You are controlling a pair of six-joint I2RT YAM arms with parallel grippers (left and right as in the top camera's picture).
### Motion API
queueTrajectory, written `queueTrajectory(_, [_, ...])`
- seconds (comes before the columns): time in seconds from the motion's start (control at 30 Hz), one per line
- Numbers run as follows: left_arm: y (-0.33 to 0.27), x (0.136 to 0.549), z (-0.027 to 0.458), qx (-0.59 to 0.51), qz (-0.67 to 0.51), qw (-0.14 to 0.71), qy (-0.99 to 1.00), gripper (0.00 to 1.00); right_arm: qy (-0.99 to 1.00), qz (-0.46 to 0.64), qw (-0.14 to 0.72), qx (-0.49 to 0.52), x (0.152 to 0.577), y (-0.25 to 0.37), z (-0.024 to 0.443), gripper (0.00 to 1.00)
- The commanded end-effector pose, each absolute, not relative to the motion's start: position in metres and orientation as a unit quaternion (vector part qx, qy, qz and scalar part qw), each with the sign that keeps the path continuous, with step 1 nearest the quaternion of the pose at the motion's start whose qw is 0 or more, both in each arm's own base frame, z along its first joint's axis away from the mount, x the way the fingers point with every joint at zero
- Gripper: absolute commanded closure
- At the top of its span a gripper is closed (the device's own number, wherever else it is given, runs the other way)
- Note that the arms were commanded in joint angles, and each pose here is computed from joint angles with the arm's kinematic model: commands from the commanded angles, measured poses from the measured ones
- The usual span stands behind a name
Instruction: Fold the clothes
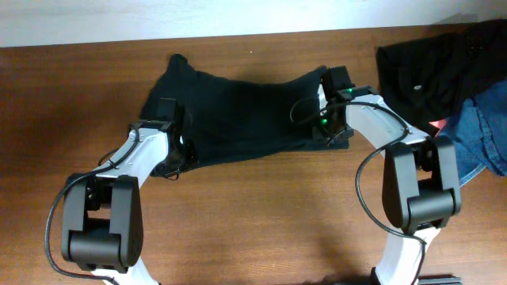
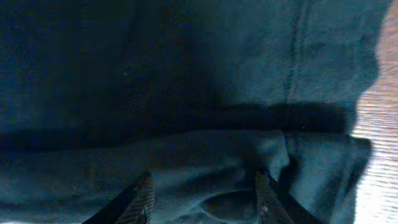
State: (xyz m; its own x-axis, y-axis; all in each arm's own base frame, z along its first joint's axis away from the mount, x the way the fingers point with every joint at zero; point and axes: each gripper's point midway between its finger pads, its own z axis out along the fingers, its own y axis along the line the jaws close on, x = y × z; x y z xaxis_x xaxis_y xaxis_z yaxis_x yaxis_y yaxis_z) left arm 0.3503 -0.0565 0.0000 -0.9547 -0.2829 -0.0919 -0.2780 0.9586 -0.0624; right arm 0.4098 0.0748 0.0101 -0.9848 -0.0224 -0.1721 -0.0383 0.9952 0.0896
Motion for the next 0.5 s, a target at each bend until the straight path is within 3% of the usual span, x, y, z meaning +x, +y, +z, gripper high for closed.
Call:
queueTrajectory(0.0, [-0.0536,0.3454,-0.0079,-0.135,-0.011,0.039,0.990,0.99,0.996,0.035,0.074,-0.016,0.4054,0.0728,-0.0012,0.58])
queueTrajectory(0.1, [-0.0537,0.3459,-0.0079,-0.135,-0.012,0.040,0.990,0.99,0.996,0.035,0.074,-0.017,0.4056,0.0726,-0.0012,0.81])
queueTrajectory(0.17, [-0.0537,0.3461,-0.0079,-0.135,-0.012,0.041,0.990,0.99,0.997,0.035,0.074,-0.017,0.4054,0.0726,-0.0012,0.88])
queueTrajectory(0.47, [-0.0537,0.3460,-0.0079,-0.135,-0.012,0.041,0.990,0.99,0.996,0.036,0.081,-0.017,0.4106,0.0732,0.0033,0.96])
